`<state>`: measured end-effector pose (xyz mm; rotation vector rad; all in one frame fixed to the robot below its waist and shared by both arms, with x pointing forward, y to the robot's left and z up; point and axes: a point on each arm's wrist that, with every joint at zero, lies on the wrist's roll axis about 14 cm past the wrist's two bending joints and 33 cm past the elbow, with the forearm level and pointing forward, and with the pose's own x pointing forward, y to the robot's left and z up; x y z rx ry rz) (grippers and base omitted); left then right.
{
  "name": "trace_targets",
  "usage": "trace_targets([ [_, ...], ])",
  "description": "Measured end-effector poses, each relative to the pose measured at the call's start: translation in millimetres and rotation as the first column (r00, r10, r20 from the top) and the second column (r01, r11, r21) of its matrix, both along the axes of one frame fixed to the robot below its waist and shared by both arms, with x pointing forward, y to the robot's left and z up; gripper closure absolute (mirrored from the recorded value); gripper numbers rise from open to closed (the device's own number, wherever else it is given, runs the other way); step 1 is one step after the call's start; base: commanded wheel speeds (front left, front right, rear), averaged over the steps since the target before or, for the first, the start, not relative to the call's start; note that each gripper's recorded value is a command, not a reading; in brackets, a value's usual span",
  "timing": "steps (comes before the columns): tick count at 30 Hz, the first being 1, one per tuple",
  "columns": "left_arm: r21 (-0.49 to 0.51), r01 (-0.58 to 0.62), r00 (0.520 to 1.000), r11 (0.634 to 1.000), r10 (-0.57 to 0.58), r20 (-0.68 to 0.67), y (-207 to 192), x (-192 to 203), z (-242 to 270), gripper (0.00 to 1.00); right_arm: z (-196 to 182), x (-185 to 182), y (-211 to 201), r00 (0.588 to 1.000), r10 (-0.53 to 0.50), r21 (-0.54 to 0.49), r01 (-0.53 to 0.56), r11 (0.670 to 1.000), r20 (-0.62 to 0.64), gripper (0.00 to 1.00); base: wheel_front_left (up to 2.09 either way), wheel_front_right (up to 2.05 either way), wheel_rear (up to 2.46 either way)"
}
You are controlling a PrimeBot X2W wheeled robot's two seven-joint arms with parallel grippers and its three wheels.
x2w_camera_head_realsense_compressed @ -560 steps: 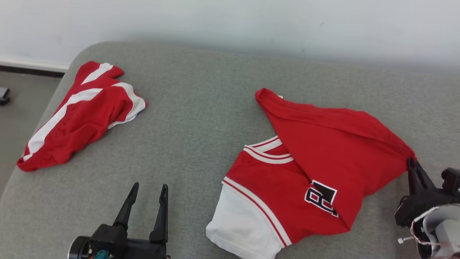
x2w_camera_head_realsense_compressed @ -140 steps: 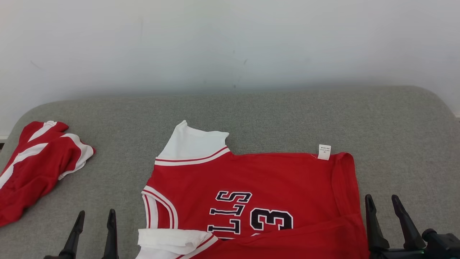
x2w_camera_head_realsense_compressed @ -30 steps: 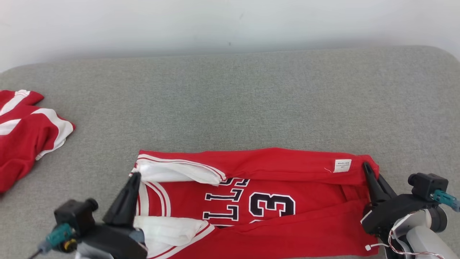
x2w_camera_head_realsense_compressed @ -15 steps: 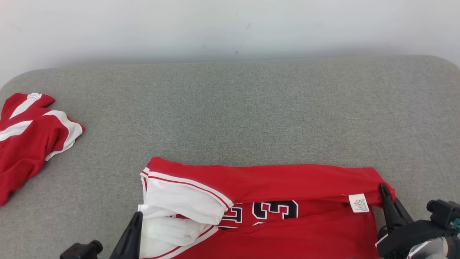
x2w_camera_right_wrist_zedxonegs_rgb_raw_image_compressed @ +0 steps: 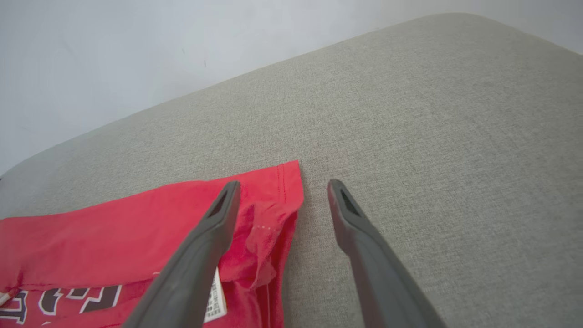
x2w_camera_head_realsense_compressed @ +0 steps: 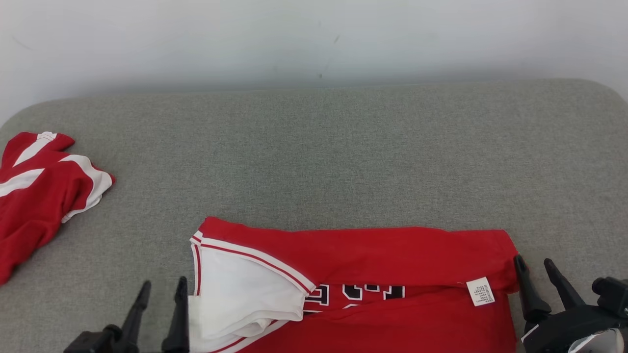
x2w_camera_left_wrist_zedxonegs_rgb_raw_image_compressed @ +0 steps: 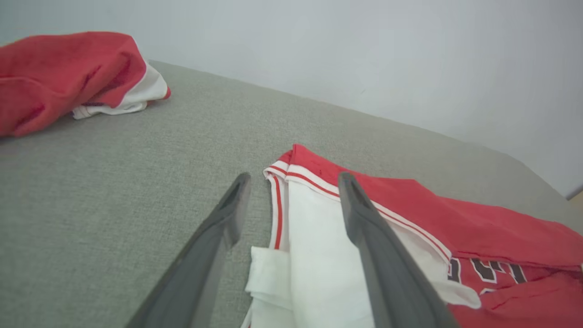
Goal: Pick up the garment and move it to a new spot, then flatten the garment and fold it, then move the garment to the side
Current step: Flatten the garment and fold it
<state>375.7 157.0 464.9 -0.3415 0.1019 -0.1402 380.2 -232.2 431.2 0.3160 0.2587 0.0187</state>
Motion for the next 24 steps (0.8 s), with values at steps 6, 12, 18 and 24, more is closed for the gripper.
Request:
trace_targets([
  [6, 0.078, -0.108, 0.987, 0.991, 0.098, 0.125, 26, 10, 31, 0.00, -5, 1, -3, 0.999, 0.015, -0.031, -0.017, 0.999, -0.050, 0.00, 0.00, 0.00, 0.00],
  [12, 0.189, -0.142, 0.978, 0.972, 0.108, 0.178, 34, 7, 39, 0.00, -25, 2, 8, 0.989, 0.037, -0.030, -0.042, 0.999, -0.140, 0.00, 0.00, 0.00, 0.00],
  [18, 0.198, -0.171, 0.975, 0.965, 0.136, 0.178, 42, 4, 37, 0.00, -49, -6, 18, 0.969, 0.055, -0.022, -0.062, 0.998, -0.241, 0.00, 0.00, 0.00, 0.00],
  [24, 0.199, -0.167, 0.977, 0.966, 0.135, 0.167, 41, 0, 33, 0.00, -60, -7, 28, 0.957, 0.075, -0.018, -0.083, 0.996, -0.281, 0.94, 0.00, 0.00, 0.00],
])
